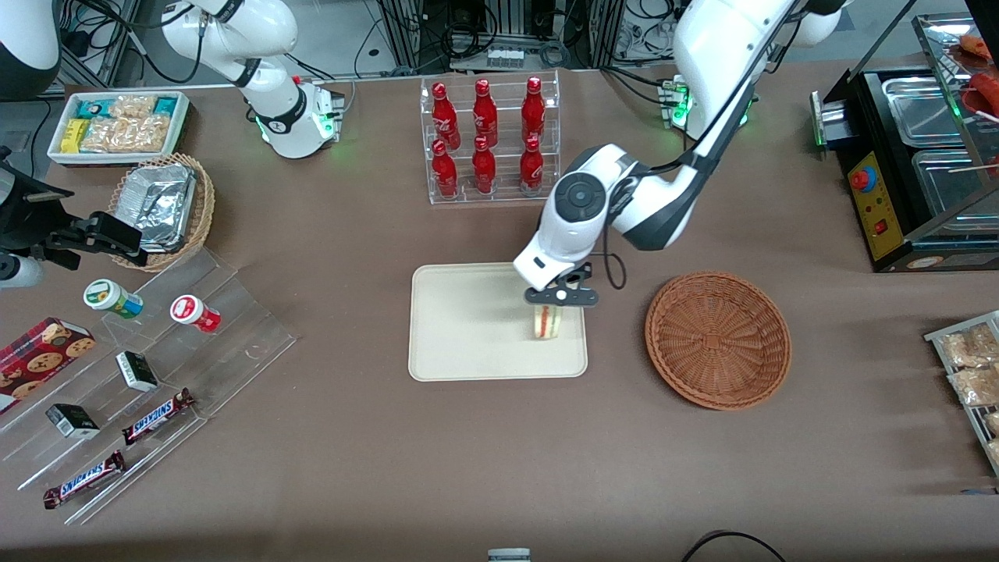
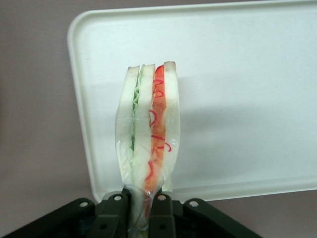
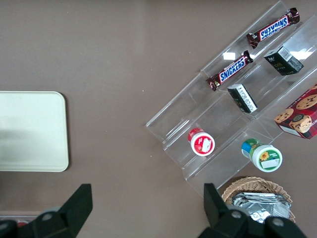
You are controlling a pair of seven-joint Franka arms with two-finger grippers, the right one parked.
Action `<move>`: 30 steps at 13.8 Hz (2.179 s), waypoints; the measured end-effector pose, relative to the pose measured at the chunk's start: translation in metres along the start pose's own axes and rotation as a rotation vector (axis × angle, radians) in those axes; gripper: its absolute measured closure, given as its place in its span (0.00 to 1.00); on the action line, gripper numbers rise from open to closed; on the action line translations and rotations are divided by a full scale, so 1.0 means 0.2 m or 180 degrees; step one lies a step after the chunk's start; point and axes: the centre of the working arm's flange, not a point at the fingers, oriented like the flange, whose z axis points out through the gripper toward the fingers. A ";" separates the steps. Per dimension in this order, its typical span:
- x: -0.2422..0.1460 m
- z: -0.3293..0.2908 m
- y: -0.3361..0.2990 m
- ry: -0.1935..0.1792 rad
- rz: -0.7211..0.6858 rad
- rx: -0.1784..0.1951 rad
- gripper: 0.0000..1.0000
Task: Place sandwich from basket to tray
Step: 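Lower the held sandwich onto the tray with the left gripper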
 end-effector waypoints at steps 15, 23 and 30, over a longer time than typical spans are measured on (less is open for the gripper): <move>0.08 0.18 0.10 -0.0086 0.0021 -0.0030 0.85; 0.08 0.25 0.09 -0.0111 0.0057 0.0039 0.85; 0.08 0.26 0.08 -0.0118 -0.0002 0.0050 0.30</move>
